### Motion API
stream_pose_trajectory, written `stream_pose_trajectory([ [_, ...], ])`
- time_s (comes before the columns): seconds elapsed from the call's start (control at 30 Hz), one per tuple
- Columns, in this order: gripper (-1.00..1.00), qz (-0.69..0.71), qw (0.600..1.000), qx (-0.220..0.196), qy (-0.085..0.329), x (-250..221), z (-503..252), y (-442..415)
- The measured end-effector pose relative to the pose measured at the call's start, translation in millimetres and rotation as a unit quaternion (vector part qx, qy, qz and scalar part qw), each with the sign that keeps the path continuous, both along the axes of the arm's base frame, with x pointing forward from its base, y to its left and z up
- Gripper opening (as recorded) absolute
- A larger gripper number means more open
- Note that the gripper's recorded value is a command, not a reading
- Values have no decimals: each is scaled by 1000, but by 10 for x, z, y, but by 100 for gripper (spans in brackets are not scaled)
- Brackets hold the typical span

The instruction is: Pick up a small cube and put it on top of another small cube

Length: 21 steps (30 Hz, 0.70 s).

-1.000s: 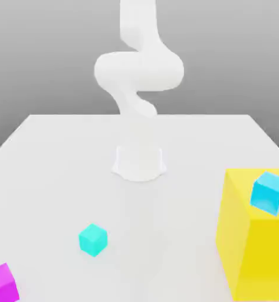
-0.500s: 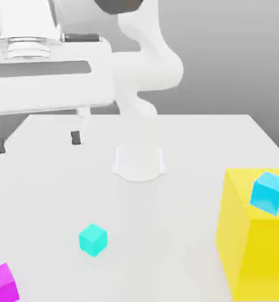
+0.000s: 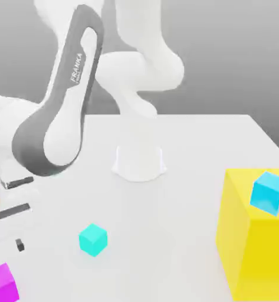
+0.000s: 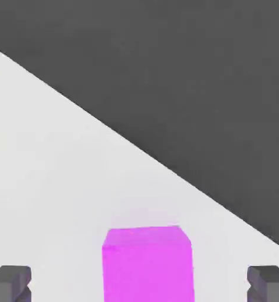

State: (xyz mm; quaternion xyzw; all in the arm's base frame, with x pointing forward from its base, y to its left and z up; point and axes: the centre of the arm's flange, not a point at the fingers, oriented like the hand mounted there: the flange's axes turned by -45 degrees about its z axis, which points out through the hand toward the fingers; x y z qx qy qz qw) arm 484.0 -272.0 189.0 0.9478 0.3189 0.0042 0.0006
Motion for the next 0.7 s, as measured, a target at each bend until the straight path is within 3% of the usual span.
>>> stream_pose_trajectory([
  [0.07,0,3,1000,-1,3,-13,-311,-22],
  [0.1,-100,3,1000,-1,4,-22,-453,-24],
  [0.3,-100,3,1000,0,5,-29,-526,-24],
  [0.47,-100,7,1000,-3,5,5,6,-13],
  [0.7,-100,104,994,20,2,796,407,1502],
])
